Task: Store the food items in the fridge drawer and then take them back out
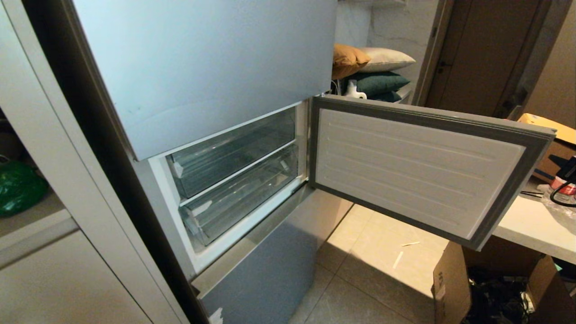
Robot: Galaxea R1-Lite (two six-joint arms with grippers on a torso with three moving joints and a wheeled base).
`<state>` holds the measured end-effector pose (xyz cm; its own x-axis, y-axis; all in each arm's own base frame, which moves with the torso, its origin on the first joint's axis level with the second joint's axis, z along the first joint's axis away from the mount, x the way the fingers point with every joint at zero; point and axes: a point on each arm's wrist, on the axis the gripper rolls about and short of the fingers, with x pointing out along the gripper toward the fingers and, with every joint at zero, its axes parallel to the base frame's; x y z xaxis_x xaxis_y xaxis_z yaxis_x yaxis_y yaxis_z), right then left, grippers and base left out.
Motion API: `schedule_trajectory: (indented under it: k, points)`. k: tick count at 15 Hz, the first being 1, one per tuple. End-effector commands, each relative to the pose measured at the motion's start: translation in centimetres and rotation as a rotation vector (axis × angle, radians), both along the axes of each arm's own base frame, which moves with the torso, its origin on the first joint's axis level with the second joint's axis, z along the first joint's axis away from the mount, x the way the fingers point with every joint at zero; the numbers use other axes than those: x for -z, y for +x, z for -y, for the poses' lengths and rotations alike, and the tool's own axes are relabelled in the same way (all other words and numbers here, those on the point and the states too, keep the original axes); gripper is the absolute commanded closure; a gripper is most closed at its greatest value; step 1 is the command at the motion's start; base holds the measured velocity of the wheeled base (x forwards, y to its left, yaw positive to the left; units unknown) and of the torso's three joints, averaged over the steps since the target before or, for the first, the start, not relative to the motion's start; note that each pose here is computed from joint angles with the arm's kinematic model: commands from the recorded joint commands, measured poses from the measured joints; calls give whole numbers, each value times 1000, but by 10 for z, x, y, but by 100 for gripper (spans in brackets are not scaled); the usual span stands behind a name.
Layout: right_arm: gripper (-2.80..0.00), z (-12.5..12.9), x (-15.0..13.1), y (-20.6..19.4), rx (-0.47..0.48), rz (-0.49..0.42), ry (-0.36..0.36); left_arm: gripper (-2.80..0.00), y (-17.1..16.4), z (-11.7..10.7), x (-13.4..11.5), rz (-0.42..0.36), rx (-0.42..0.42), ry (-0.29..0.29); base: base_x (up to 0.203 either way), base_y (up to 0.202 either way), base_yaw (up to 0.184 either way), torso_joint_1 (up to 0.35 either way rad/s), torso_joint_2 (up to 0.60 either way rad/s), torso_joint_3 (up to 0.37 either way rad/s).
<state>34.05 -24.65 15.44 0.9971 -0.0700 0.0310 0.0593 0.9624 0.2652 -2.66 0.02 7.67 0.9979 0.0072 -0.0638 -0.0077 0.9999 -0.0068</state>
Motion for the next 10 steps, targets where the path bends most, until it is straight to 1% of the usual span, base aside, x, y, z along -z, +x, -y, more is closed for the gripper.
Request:
schedule_trajectory:
  k: [1, 4, 7, 10]
  points:
    - [0, -2, 4, 11, -23, 8, -8, 0, 0, 0, 0, -1, 0, 0, 0, 0, 0, 0, 0, 0]
    - [0, -12, 3, 19, -52, 10, -19, 0, 0, 0, 0, -1, 0, 0, 0, 0, 0, 0, 0, 0]
    - [0, -21, 6, 23, -73, -3, -65, 0, 0, 0, 0, -1, 0, 0, 0, 0, 0, 0, 0, 0]
    - [0, -28, 8, 17, -75, -24, -73, 0, 0, 0, 0, -1, 0, 0, 0, 0, 0, 0, 0, 0]
